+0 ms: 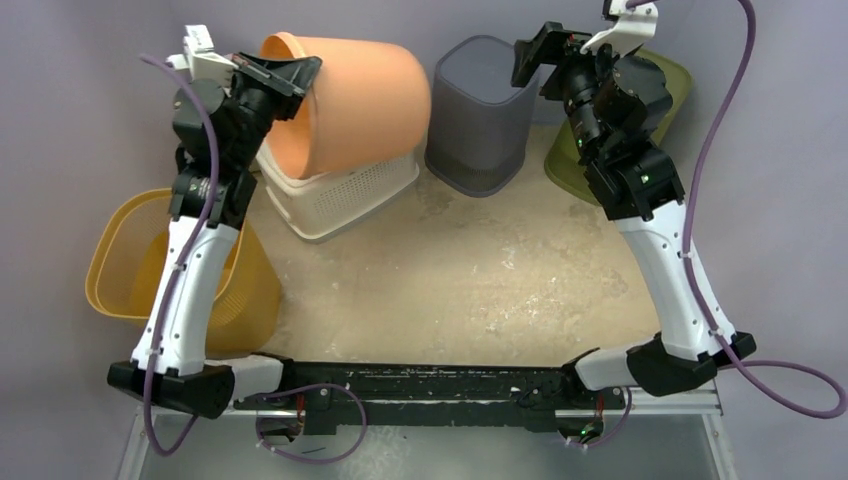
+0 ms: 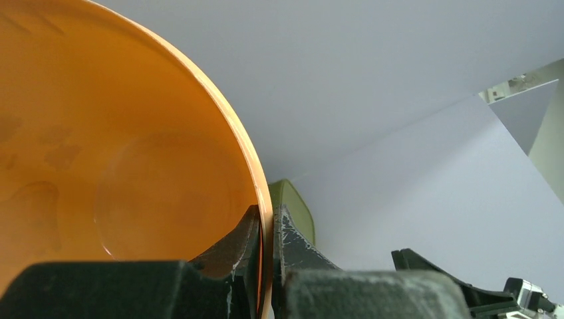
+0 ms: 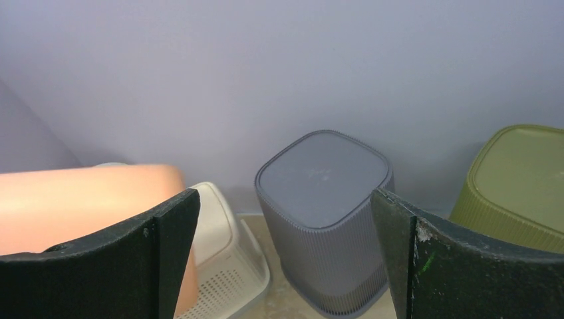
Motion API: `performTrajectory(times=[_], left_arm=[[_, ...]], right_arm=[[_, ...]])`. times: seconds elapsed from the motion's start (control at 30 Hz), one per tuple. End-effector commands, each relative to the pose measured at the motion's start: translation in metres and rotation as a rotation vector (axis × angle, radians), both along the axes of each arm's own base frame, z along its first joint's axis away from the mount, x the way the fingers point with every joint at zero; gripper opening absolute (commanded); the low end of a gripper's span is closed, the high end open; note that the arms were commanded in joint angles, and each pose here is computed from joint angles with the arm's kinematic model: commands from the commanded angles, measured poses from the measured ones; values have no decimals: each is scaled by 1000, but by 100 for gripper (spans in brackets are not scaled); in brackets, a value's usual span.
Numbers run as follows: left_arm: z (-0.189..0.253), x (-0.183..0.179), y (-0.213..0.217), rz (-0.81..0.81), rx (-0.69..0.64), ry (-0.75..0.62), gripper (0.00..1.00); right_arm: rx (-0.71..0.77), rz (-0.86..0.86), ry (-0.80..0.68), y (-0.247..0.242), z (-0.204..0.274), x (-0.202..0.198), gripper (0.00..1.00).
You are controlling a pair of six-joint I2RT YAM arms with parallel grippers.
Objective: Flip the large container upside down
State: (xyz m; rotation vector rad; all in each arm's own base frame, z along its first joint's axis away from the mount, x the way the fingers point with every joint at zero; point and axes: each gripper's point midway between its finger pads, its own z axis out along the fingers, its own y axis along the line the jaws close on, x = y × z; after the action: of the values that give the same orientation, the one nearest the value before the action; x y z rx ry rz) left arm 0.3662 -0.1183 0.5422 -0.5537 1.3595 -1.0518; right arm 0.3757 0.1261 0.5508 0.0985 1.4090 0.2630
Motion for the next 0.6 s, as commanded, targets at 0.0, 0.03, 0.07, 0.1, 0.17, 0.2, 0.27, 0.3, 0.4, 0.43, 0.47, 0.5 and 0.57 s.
performTrajectory(times=[0.0, 0.03, 0.07, 0.1, 0.17, 0.2, 0.27, 0.3, 0.4, 0.43, 0.47, 0.5, 0.57], left_arm=[[69, -31, -39, -220, -148, -270, 0], [61, -25, -52, -246, -138, -253, 0], [55, -22, -67, -280, -130, -238, 0], [47, -18, -82, -310, -124, -219, 0], [34, -16, -114, -376, -122, -191, 0], [27, -15, -128, -404, -124, -178, 0], [14, -16, -153, -454, -134, -155, 0], [6, -18, -165, -478, -140, -141, 0], [-20, -20, -187, -520, -173, -102, 0], [-29, -21, -193, -529, -193, -90, 0], [-37, -22, -198, -539, -211, -81, 0], [-44, -24, -203, -549, -229, -75, 0], [-58, -27, -213, -568, -267, -62, 0]], right_arm=[[-15, 30, -19, 4, 12, 4, 100], [-15, 33, -3, 4, 7, 5, 100], [-18, 36, 5, 5, 5, 6, 100], [-23, 35, 9, 4, 3, 7, 100], [-29, 26, 16, 1, 1, 9, 100], [-31, 22, 17, 0, 1, 9, 100], [-36, 10, 18, -5, 1, 10, 100], [-35, 1, 17, -8, 1, 11, 100], [-37, -15, 18, -17, 1, 14, 100], [-39, -18, 18, -19, 2, 15, 100], [-42, -19, 22, -21, 1, 17, 100], [-46, -15, 27, -22, -1, 19, 100], [-52, -10, 44, -24, -6, 23, 100]])
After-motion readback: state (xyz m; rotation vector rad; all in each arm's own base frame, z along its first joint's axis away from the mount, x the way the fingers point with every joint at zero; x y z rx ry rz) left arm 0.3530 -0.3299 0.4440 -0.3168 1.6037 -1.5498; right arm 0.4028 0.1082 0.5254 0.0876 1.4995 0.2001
